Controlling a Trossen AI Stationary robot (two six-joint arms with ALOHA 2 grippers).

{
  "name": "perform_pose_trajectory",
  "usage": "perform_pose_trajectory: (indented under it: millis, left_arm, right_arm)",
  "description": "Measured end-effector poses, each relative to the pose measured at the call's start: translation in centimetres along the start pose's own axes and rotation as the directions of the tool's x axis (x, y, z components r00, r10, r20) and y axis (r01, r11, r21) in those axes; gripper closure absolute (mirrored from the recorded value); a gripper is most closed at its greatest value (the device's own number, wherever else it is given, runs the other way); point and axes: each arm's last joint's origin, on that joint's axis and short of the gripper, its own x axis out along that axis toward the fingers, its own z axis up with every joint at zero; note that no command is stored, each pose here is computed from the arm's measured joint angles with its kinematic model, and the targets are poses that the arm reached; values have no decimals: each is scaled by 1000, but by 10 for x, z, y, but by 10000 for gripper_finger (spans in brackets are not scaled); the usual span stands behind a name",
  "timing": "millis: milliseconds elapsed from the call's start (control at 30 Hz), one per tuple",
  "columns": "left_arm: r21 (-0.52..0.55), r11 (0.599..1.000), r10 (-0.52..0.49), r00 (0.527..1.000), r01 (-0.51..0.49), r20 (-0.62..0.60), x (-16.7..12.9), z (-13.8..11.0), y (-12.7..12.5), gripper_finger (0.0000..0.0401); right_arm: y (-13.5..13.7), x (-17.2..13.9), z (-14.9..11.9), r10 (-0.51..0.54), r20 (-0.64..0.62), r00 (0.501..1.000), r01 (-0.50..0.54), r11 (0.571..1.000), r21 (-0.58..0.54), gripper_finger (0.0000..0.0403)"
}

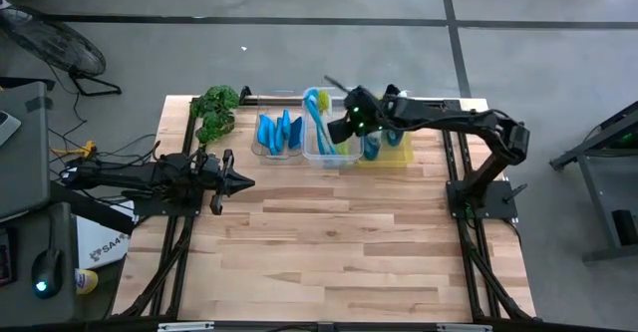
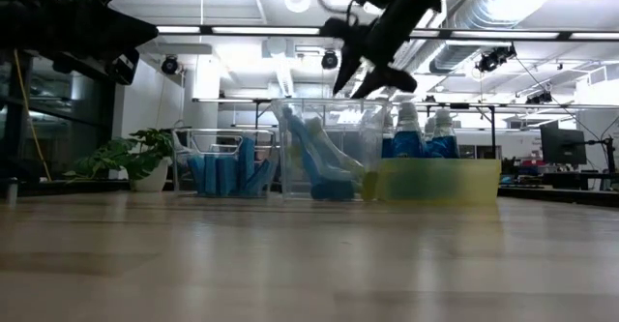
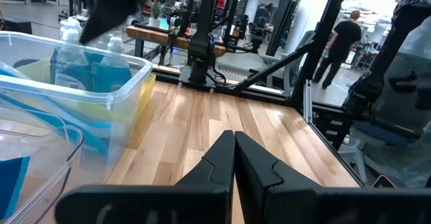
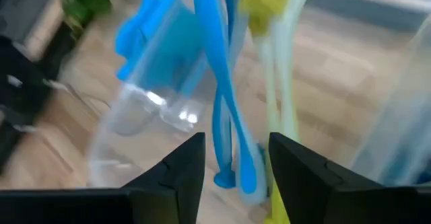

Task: Pick & Place Kitchen Sink Supplies
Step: Return to Home Position

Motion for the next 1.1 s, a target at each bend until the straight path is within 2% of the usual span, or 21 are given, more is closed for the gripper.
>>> perform_pose_trajectory:
  millis: [200, 333, 400, 533, 633, 700, 900, 1000, 1100]
  left_arm:
    - [0, 1000, 0, 1000, 0, 0, 0, 0, 0, 399]
    - [0, 1000, 0, 1000, 0, 0, 0, 0, 0, 399]
    - [0, 1000, 0, 1000, 0, 0, 0, 0, 0, 399]
    - [0, 1000, 0, 1000, 0, 0, 0, 0, 0, 399]
    - [0, 1000, 0, 1000, 0, 0, 0, 0, 0, 399]
    - [0, 1000, 0, 1000, 0, 0, 0, 0, 0, 399]
    - [0, 1000, 0, 1000, 0, 0, 0, 0, 0, 399]
    - [0, 1000, 0, 1000, 0, 0, 0, 0, 0, 399]
    - [0, 1000, 0, 1000, 0, 0, 0, 0, 0, 399]
  right_arm:
    - [0, -58, 14, 84, 123, 989, -77, 995, -55, 247]
    - [2, -106, 13, 193, 172, 966, -159, 968, -193, 246]
    - [3, -131, 8, 266, 169, 949, -209, 933, -292, 246]
    - [2, -176, -8, 378, 147, 914, -268, 834, -482, 245]
    - [-4, -204, -22, 410, 134, 902, -269, 778, -568, 245]
    - [-9, -220, -30, 412, 145, 900, -252, 761, -598, 245]
    - [-20, -253, -57, 421, 104, 901, -225, 659, -718, 246]
    - [-23, -257, -66, 407, 97, 908, -211, 645, -734, 245]
    - [-30, -244, -82, 429, 94, 898, -221, 627, -747, 246]
